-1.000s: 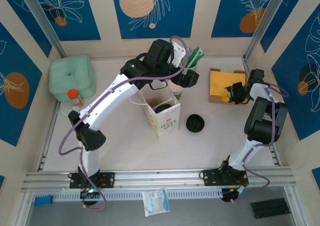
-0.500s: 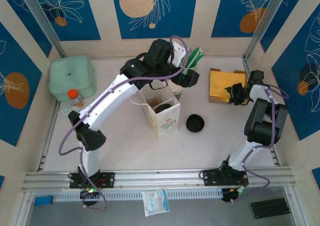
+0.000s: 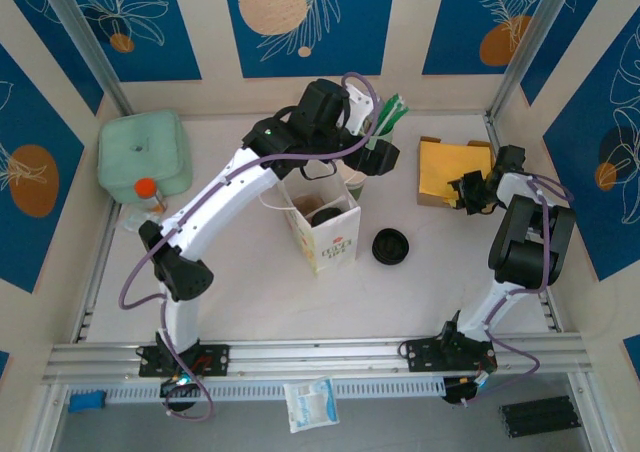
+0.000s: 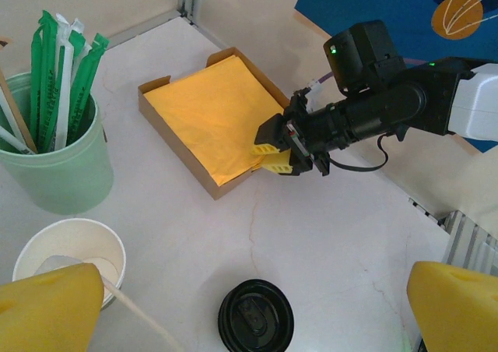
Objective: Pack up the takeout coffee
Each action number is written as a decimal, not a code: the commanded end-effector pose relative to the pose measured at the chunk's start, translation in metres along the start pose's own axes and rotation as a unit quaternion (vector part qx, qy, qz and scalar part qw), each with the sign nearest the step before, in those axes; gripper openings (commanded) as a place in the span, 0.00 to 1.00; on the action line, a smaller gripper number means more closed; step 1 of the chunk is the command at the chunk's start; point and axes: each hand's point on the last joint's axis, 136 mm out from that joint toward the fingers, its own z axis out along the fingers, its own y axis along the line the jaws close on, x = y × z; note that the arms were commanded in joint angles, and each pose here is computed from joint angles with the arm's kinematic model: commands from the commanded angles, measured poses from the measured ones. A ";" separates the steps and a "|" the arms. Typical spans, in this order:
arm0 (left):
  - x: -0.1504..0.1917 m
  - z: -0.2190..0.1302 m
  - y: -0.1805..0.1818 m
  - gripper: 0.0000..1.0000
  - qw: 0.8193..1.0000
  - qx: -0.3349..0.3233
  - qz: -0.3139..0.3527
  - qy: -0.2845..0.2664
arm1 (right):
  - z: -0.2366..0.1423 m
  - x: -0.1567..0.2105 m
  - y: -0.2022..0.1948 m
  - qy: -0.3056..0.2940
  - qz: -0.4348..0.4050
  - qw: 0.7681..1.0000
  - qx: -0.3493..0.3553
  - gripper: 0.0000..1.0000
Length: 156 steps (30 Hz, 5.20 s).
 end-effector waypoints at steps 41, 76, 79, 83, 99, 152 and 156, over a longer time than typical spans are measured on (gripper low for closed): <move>-0.010 -0.008 -0.011 0.99 1.000 0.011 0.011 -0.014 | -0.089 0.007 0.080 -0.048 -0.074 0.990 -0.113 0.00; -0.053 -0.134 0.058 0.99 0.985 -0.136 -0.011 -0.110 | -0.318 0.241 0.197 0.013 -0.329 0.880 -0.342 0.00; -0.056 -0.153 0.074 0.99 0.980 -0.150 -0.028 -0.125 | -0.335 0.272 0.207 0.036 -0.363 0.859 -0.359 0.00; -0.057 -0.173 0.096 0.99 0.974 -0.172 -0.050 -0.136 | -0.355 0.311 0.217 0.069 -0.402 0.830 -0.381 0.00; -0.024 -0.206 0.127 1.00 0.967 -0.210 -0.081 -0.121 | -0.345 0.419 0.238 0.196 -0.492 0.755 -0.385 0.00; 0.079 -0.177 0.079 0.99 0.984 -0.075 -0.148 -0.058 | -0.223 0.461 0.234 0.317 -0.506 0.749 -0.287 0.00; 0.079 -0.174 0.075 0.99 0.985 -0.072 -0.146 -0.055 | -0.222 0.458 0.232 0.314 -0.507 0.750 -0.286 0.00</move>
